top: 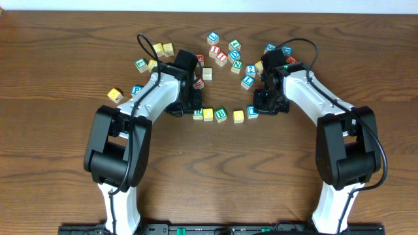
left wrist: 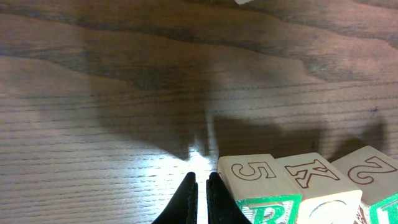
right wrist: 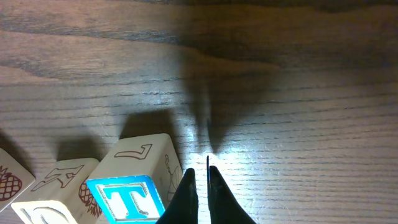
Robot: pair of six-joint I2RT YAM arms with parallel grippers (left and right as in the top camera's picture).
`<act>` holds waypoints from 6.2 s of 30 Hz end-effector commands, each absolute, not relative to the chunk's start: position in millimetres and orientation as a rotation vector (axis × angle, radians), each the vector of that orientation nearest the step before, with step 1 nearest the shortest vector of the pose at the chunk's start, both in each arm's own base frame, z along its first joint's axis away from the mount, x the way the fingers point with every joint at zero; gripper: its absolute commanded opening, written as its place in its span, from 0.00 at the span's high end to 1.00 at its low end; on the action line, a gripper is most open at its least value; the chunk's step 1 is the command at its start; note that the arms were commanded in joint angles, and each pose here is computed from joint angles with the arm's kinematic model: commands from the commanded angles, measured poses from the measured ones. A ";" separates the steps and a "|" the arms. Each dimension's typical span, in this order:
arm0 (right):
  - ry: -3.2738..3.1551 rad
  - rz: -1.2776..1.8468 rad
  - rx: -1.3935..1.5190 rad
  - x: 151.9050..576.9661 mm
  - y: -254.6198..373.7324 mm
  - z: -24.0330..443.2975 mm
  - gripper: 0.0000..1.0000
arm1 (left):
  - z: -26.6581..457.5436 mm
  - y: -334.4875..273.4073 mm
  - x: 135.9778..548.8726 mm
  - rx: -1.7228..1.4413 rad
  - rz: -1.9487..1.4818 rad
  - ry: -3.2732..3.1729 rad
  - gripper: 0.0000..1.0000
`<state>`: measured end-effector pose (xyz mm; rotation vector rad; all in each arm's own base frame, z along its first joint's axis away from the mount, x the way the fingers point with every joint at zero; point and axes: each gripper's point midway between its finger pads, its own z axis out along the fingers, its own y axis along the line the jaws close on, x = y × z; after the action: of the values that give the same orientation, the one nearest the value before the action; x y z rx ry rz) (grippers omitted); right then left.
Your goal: Spell out ROBOT
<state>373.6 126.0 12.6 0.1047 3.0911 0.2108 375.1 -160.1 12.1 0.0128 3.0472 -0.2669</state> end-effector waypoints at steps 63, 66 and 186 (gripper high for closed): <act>2.941 0.414 -0.127 362.8 166.8 92.8 0.99 | 82.5 -136.9 414.8 -0.093 -0.254 2.824 0.92; 2.960 0.417 -0.197 351.0 183.4 89.3 0.99 | 104.8 -116.2 422.2 -0.144 -0.215 2.758 0.92; 2.839 0.158 0.039 389.7 202.8 37.7 0.99 | 107.9 -81.4 426.6 -0.251 -0.180 2.735 0.92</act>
<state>391.2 201.2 29.1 0.0235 2.8562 0.1527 428.0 -85.5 112.9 -0.2591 2.7256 -0.2096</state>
